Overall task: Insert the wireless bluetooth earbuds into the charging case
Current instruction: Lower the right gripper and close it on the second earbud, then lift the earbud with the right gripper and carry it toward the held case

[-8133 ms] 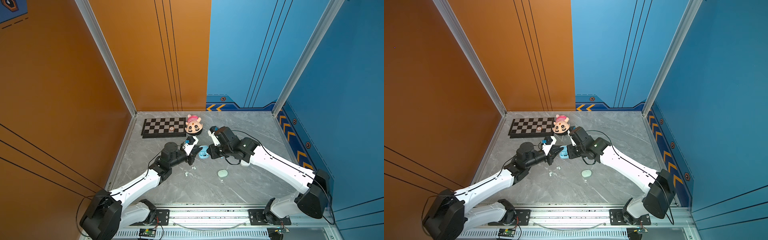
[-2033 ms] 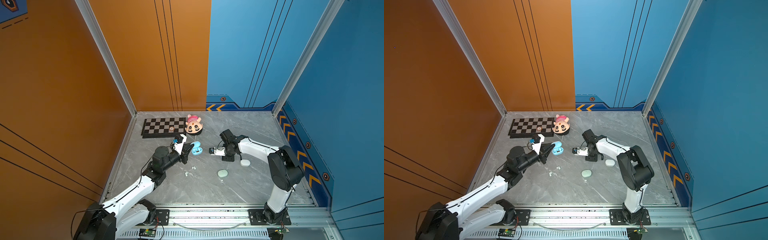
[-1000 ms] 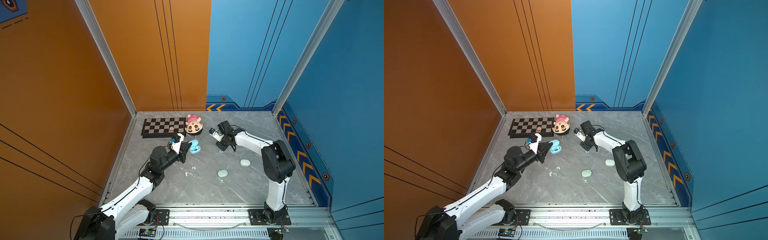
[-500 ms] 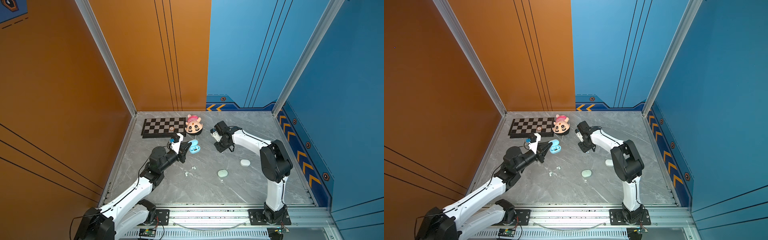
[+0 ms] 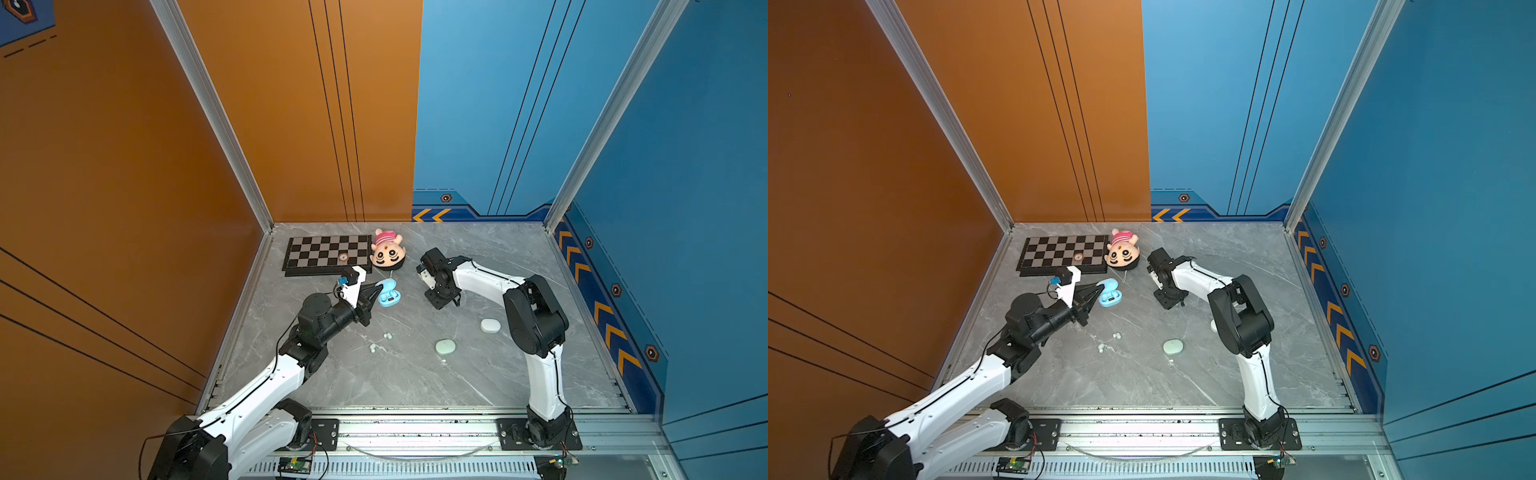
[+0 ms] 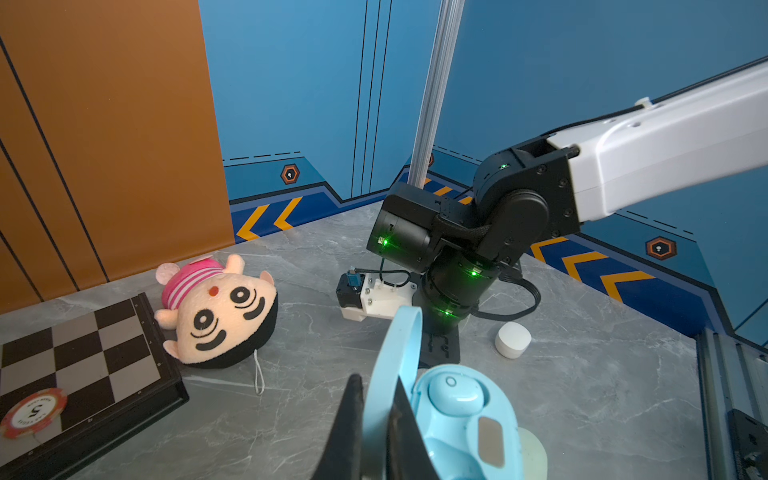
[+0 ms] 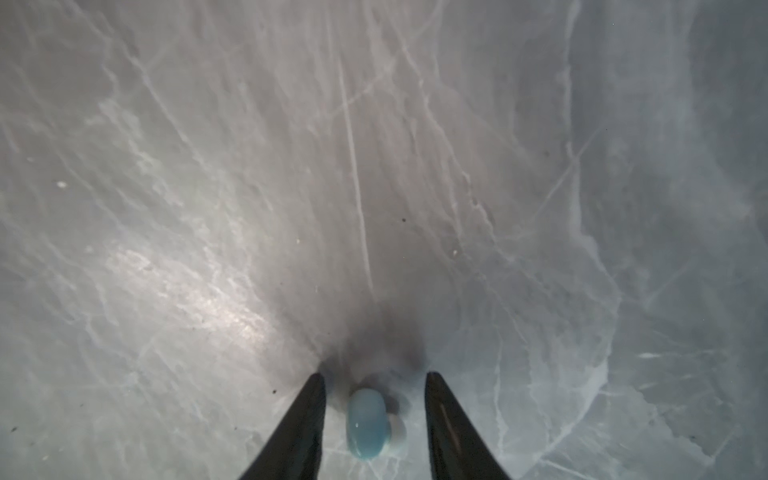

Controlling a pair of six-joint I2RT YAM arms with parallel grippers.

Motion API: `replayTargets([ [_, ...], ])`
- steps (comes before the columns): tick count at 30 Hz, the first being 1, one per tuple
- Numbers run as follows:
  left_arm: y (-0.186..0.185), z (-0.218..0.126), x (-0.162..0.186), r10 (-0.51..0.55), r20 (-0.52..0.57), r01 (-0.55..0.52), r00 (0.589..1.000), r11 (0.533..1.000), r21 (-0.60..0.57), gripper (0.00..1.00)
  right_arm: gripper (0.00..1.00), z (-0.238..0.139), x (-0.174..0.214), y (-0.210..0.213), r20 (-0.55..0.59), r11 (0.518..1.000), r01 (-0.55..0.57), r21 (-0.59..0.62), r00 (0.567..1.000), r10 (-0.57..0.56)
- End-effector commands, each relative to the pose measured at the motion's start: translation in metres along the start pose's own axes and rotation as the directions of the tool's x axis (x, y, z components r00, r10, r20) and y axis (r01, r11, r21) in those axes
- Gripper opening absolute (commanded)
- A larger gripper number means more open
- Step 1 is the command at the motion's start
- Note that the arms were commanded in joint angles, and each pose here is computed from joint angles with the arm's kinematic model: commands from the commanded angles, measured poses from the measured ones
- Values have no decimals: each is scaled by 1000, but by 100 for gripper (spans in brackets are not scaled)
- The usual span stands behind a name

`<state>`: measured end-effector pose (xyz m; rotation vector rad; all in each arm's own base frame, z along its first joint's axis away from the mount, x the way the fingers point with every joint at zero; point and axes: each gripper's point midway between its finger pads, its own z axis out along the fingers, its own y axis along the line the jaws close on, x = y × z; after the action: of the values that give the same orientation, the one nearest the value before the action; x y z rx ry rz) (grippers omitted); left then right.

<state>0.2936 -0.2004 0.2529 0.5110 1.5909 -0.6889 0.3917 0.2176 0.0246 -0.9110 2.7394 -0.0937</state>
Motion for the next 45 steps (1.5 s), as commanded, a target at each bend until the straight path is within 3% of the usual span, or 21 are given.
replayTargets([
  [1,1,-2,-3,-3,18,3,1000,1000,0,0,36,14,11,0,-60,1000,-13,-12,998,12],
  [10,1,-2,-5,3,19,-3,1000,1000,-3,0,26,14,15,0,-71,999,-43,-25,997,41],
  [40,-1,-3,-11,2,11,-2,1000,1000,-4,0,30,10,35,2,-100,988,-121,-101,989,111],
  [45,-2,-4,-12,3,13,-3,1000,1000,-1,0,23,9,35,4,-102,985,-131,-112,988,120],
])
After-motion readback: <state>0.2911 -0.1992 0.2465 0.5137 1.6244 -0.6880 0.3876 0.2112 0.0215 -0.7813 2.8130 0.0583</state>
